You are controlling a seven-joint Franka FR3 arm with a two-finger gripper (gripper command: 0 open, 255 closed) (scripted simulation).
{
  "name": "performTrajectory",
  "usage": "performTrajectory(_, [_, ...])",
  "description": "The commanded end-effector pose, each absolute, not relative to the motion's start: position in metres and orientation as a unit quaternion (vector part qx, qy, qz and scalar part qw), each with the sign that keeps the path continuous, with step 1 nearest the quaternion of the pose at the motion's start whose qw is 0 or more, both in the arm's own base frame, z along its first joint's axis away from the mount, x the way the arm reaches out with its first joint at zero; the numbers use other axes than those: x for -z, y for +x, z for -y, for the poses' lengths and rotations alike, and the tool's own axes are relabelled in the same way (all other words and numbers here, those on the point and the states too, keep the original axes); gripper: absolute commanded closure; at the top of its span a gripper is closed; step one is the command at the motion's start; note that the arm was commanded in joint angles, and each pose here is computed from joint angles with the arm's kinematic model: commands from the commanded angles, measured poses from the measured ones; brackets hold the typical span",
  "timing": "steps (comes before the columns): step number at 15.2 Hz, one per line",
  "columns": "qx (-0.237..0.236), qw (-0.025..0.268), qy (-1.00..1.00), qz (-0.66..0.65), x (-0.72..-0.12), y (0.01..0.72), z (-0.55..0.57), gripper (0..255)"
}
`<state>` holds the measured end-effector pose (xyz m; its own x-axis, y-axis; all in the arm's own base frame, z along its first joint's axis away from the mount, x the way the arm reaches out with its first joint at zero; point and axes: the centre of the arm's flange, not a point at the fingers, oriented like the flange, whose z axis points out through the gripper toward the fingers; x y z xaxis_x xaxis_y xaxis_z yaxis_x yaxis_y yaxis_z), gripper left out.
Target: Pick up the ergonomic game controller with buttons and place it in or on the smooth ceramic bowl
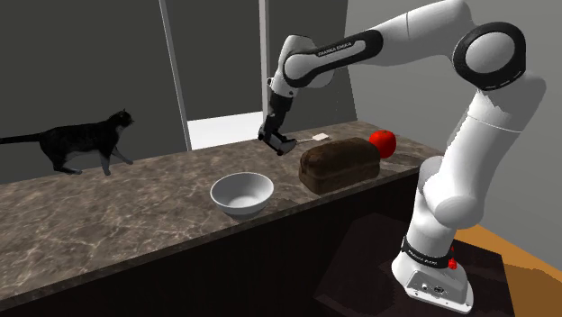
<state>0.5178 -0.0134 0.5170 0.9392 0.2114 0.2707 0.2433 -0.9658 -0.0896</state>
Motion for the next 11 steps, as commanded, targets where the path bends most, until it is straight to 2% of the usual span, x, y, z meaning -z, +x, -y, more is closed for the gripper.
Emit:
performTrajectory(1, [0.131, 0.061, -0.983, 0.115, -0.517, 0.513, -0.012, 255])
performTrajectory(11, [0.131, 0.061, -0.983, 0.115, -0.519, 0.497, -0.143, 255])
